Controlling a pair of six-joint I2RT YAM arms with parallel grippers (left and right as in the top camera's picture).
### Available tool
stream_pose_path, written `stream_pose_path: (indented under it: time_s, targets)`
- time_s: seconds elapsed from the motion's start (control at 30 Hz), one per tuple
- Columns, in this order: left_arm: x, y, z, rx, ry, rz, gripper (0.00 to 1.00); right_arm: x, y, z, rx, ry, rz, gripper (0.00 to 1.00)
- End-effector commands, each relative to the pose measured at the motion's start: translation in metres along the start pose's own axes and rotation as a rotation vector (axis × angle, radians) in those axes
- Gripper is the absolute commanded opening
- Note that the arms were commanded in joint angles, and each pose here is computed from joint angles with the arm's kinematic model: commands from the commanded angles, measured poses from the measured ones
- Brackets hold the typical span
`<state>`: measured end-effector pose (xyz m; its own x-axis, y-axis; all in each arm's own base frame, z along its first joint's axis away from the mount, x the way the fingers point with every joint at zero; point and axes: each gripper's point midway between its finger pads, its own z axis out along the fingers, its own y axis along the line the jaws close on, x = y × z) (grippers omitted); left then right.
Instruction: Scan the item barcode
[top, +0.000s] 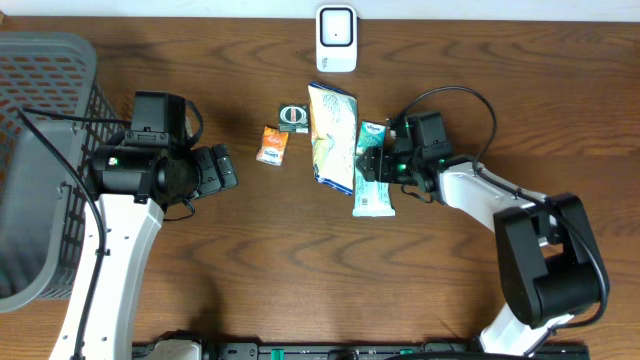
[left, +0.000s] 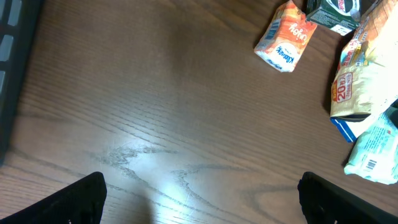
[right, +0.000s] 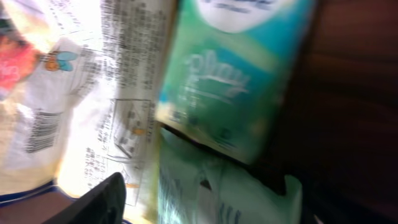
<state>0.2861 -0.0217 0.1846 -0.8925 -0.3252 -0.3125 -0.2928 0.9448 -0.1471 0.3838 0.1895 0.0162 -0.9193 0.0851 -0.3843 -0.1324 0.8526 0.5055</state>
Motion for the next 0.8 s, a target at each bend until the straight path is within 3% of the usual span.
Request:
stream_pose_path:
  time_s: [0.0, 0.23, 0.37, 0.47, 0.6, 0.77]
  targets:
    - [0.0, 0.002, 0.0, -0.006, 0.002, -0.014, 0.98, 0.036, -0.001, 0.021, -0.045, 0.127, 0.036, 0.69]
    - [0.0, 0.002, 0.0, -0.006, 0.003, -0.014, 0.98, 0.037, -0.003, 0.021, -0.039, 0.133, 0.044, 0.38]
    - [0.0, 0.002, 0.0, -0.006, 0.002, -0.014, 0.98, 0.04, -0.004, 0.021, -0.035, 0.143, 0.049, 0.29]
    - [0.0, 0.002, 0.0, -0.006, 0.002, -0.014, 0.98, 0.039, -0.005, 0.02, -0.034, 0.142, 0.052, 0.3]
    - [0.0, 0.002, 0.0, -0.006, 0.002, -0.014, 0.98, 0.036, -0.011, 0.013, -0.022, 0.138, 0.075, 0.39]
    - [0.0, 0.002, 0.0, -0.006, 0.002, -0.014, 0.98, 0.022, -0.02, -0.007, -0.014, 0.104, 0.111, 0.57]
